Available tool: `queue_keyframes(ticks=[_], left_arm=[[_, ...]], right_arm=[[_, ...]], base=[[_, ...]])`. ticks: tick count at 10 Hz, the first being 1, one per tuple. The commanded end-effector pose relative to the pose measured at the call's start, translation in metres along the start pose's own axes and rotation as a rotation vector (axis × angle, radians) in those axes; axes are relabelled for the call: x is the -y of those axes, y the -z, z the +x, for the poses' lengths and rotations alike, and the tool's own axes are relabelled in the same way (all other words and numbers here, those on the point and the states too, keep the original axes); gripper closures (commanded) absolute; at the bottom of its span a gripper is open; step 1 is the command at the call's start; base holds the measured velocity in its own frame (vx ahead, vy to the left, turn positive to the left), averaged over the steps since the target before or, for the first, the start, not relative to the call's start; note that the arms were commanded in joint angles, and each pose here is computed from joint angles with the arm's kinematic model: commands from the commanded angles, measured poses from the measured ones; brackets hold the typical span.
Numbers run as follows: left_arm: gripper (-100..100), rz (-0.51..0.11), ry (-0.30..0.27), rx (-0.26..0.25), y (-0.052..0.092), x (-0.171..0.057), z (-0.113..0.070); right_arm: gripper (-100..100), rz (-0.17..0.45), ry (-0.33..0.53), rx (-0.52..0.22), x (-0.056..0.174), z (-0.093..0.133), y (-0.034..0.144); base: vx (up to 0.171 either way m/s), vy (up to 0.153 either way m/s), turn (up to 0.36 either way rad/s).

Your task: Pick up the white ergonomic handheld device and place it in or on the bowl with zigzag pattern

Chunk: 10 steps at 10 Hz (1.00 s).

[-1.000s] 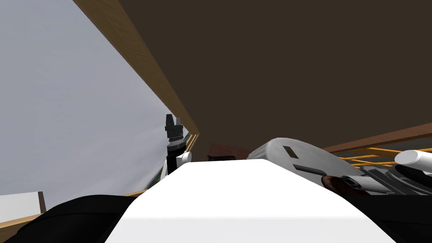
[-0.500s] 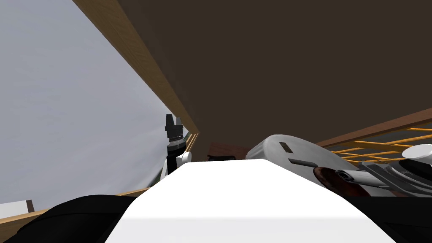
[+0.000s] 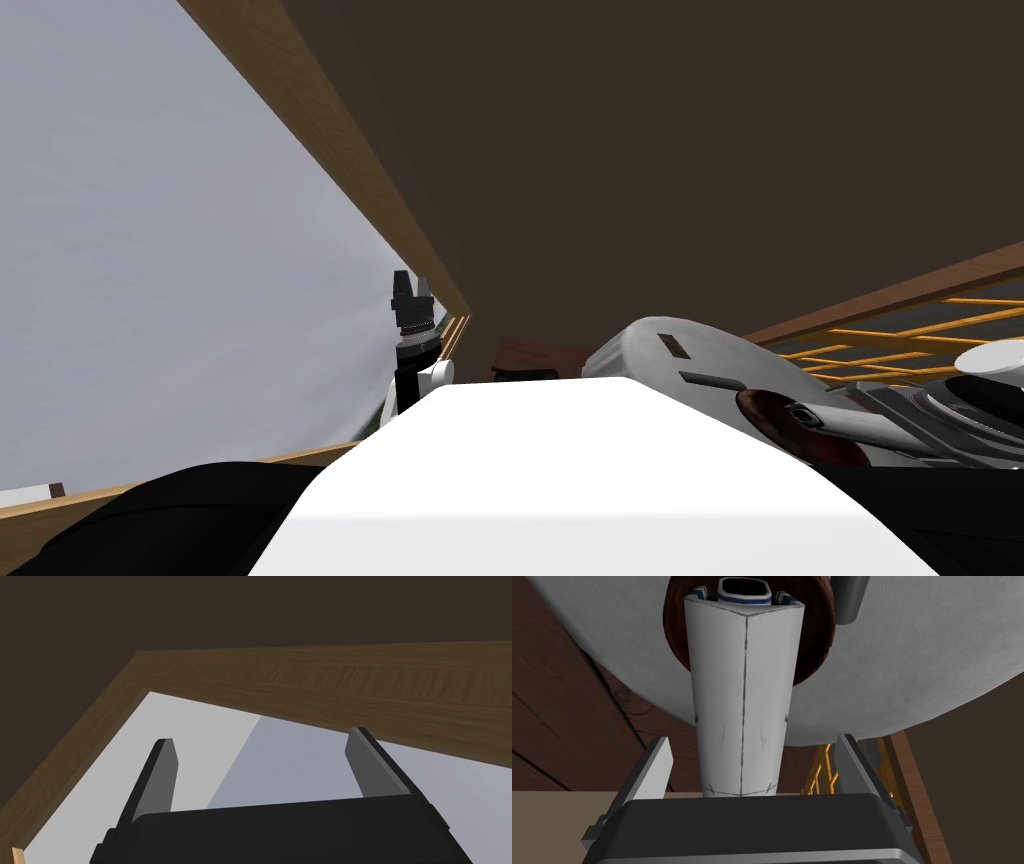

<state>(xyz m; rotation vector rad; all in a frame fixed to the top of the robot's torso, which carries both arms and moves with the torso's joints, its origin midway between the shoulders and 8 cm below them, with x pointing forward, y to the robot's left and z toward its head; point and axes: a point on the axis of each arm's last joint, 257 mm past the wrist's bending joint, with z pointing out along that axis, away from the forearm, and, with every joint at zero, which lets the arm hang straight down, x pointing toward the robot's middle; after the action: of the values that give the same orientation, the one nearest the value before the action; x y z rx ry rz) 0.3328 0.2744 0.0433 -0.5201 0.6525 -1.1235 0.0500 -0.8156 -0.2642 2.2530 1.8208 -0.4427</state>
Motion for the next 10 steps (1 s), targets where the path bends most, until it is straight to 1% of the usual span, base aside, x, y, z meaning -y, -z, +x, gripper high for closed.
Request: queue_keyframes(ticks=[1,2,3,4,7,8,9,10], left_arm=[[0,0.0,0.0,0.0,0.0,0.0,0.0],[0,0.0,0.0,0.0,0.0,0.0,0.0],[0,0.0,0.0,0.0,0.0,0.0,0.0],[0,0.0,0.0,0.0,0.0,0.0,0.0],[0,0.0,0.0,0.0,0.0,0.0,0.0],[0,0.0,0.0,0.0,0.0,0.0,0.0],[0,0.0,0.0,0.0,0.0,0.0,0.0],[0,0.0,0.0,0.0,0.0,0.0,0.0]], right_arm=[[-100,0.0,0.0,0.0,0.0,0.0,0.0],[-100,0.0,0.0,0.0,0.0,0.0,0.0],[0,0.0,0.0,0.0,0.0,0.0,0.0],[-100,0.002,0.007,-0.014,0.0,-0.002,0.01],[-100,0.004,0.02,-0.035,-0.002,-0.004,0.025],[-100,0.003,0.018,-0.028,-0.002,-0.004,0.022],[0,0.004,0.018,-0.031,-0.002,-0.003,0.023],[0,0.004,0.018,-0.031,-0.002,-0.003,0.023]], base=[[0.0,0.0,0.0],[0.0,0.0,0.0],[0.0,0.0,0.0],[0.015,-0.023,-0.026],[0.024,-0.045,-0.021],[0.009,-0.016,-0.001],[0.0,0.0,0.0],[0.0,0.0,0.0]])
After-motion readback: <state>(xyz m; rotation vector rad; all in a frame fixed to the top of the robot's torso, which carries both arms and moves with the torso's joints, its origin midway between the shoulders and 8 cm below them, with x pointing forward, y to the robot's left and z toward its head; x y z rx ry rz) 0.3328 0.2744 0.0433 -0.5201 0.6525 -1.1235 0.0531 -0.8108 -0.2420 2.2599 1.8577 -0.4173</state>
